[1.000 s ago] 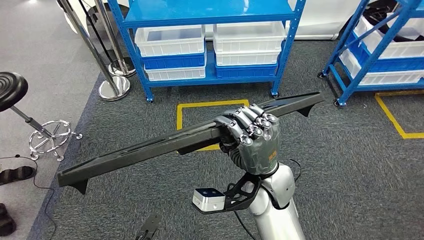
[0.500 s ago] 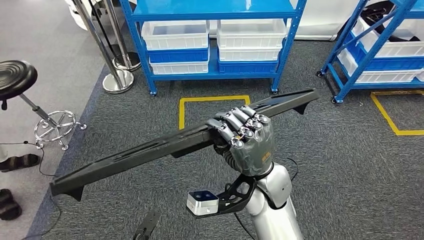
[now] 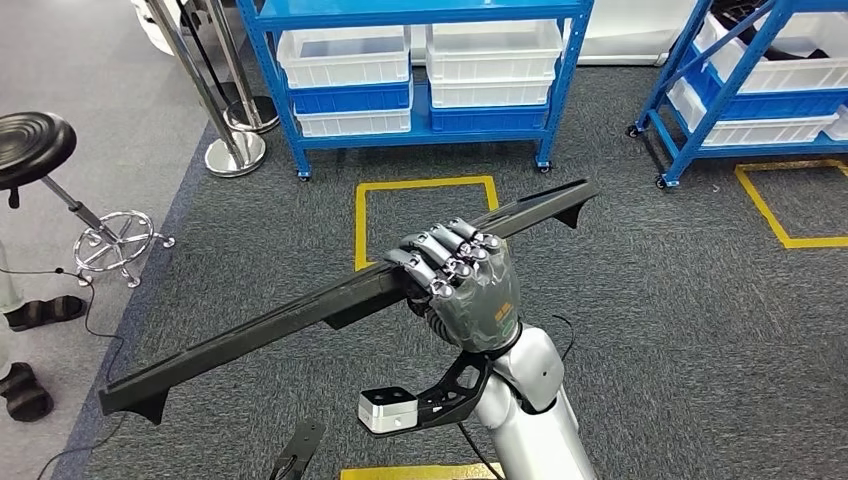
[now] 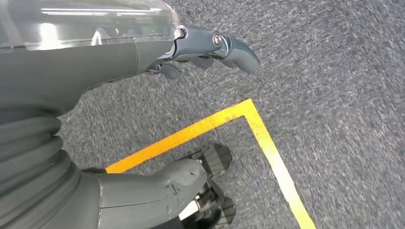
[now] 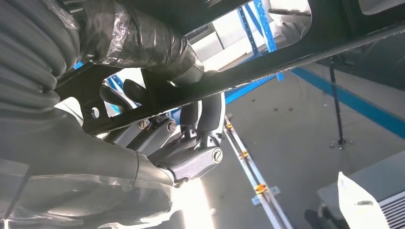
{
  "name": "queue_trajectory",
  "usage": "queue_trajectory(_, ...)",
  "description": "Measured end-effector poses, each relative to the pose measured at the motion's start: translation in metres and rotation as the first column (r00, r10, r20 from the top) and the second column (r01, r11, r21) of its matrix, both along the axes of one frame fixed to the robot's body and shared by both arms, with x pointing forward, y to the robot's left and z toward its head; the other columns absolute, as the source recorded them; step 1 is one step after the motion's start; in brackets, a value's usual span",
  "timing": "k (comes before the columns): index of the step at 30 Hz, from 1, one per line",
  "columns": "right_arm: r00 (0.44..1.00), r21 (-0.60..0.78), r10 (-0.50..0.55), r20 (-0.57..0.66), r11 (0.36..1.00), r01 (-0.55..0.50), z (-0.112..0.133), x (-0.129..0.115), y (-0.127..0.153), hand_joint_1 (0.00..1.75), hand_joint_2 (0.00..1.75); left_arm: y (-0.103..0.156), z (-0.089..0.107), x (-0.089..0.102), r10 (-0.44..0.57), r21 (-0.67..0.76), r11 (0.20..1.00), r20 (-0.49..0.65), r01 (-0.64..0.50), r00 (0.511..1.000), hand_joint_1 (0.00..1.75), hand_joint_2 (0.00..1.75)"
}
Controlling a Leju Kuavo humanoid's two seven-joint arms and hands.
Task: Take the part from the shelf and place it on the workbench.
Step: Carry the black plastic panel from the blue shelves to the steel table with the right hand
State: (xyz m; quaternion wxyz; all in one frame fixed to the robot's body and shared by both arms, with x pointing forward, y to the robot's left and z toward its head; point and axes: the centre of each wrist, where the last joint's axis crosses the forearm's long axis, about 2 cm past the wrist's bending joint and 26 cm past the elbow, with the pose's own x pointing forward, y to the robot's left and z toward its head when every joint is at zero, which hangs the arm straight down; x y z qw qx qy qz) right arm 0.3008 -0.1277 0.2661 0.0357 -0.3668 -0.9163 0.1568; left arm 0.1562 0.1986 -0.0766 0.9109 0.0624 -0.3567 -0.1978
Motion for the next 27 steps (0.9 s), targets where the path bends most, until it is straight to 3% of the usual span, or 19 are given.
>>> queue_trajectory(27, 0.995, 0.04, 0.082, -0.048, 0.996, -0.08, -0.004, 0.008, 0.015, 1.75, 1.75, 0.002, 0.0, 0.0, 0.009, 0.017, 1.0, 0.025, -0.009, 1.0, 0.0, 1.75)
